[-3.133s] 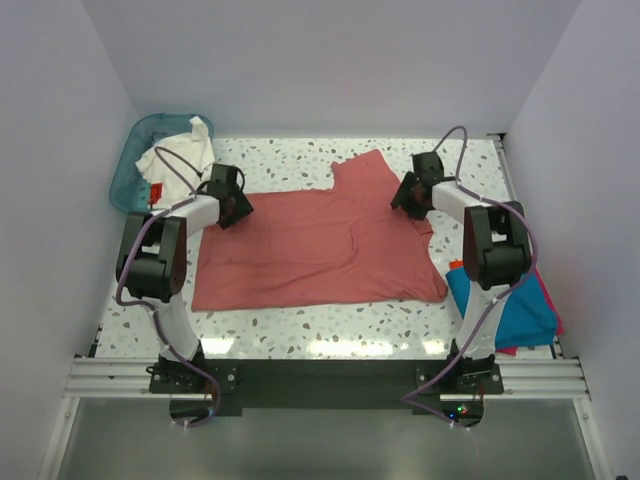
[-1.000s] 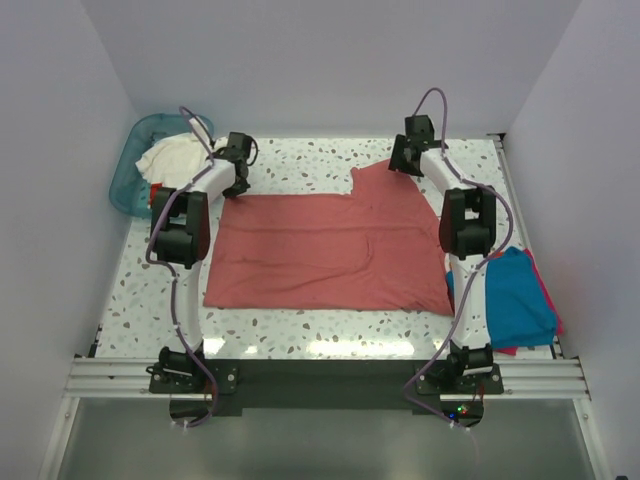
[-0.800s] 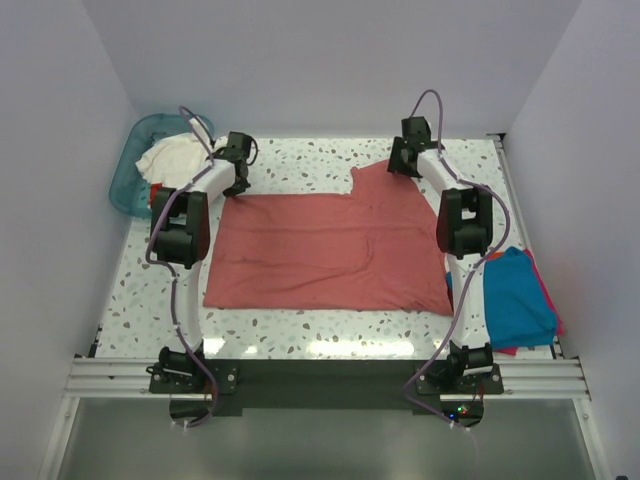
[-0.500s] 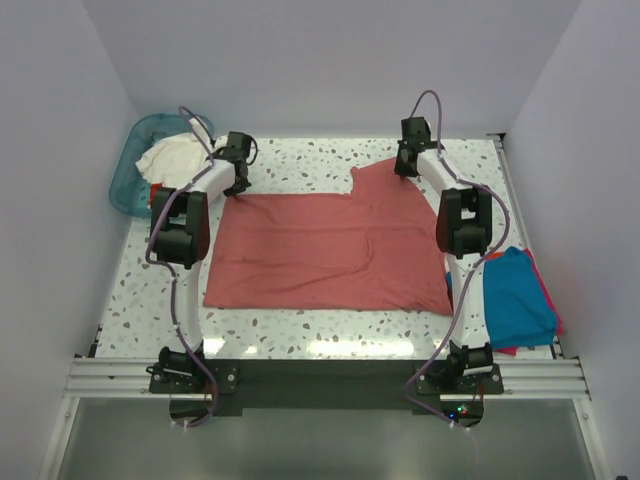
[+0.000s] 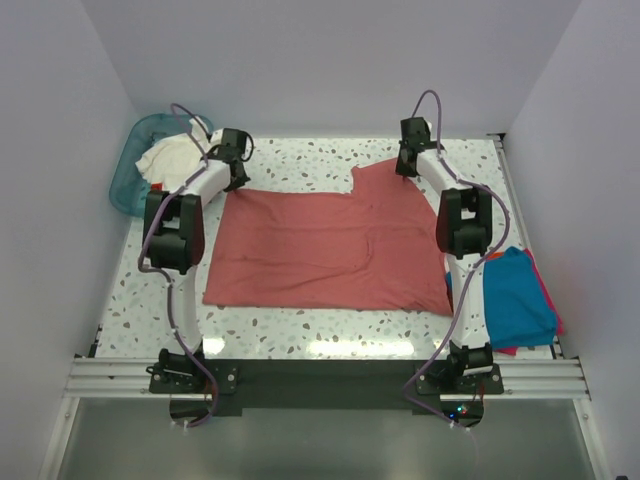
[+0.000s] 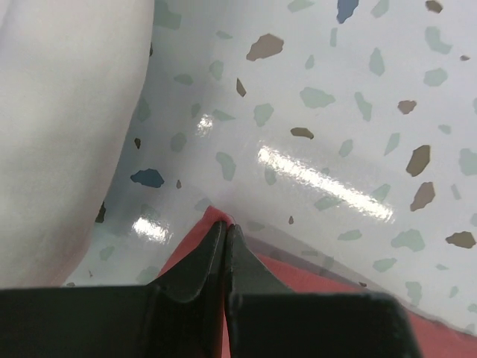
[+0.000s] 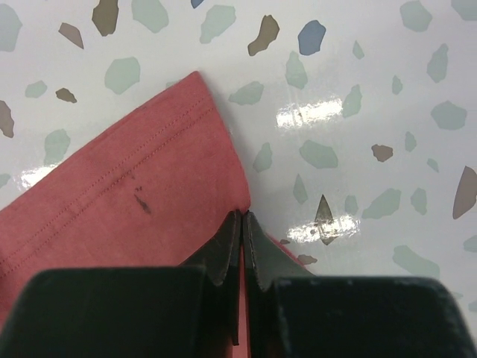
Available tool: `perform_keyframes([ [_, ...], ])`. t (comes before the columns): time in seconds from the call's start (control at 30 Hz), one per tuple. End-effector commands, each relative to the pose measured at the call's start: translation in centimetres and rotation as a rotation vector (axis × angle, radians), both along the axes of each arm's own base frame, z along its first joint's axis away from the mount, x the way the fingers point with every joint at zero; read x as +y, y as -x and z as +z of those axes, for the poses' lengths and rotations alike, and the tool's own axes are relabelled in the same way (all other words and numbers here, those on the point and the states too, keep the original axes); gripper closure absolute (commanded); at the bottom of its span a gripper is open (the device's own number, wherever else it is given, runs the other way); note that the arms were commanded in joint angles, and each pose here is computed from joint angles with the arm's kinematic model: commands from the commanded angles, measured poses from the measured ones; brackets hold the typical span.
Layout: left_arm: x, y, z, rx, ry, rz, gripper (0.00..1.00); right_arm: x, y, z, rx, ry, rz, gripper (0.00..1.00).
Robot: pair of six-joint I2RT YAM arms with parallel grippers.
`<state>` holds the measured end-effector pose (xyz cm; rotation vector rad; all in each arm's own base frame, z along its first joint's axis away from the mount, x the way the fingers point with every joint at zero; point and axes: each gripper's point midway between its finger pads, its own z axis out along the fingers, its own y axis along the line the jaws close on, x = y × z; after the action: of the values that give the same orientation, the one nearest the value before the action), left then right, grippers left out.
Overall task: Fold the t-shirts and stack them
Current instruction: Fold the tshirt
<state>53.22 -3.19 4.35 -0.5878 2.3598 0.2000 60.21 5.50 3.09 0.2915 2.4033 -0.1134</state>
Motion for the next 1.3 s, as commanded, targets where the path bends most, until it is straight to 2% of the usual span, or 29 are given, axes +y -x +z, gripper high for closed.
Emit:
perform_keyframes([
  [0.0,0.5,-2.5,5.4,-0.172,0.035,0.012,1.00,-0.8,-0.8,6.2,-0.111,0.005,-0.040,1.00],
  [0.8,2.0,-8.9,7.7,-0.343,0.114,-0.037,1.00,-1.9,-5.5,13.4,-0.328,-0.005,-0.042,1.00],
  [1.17,2.0,-9.5,9.0,-0.375,0.132,-0.053,1.00,-2.4,-4.0,14.7,-0.325,-0.001,-0.050,1.00],
  [1.2,2.0,-9.2,8.9,-0.370,0.134,-0.055,1.00,-2.4,-3.3,13.4,-0.294,0.001,-0.050,1.00],
  [1.27,2.0,-8.9,8.7,-0.365,0.134,-0.053,1.00,-2.3,-2.5,15.0,-0.319,-0.013,-0.058,1.00],
])
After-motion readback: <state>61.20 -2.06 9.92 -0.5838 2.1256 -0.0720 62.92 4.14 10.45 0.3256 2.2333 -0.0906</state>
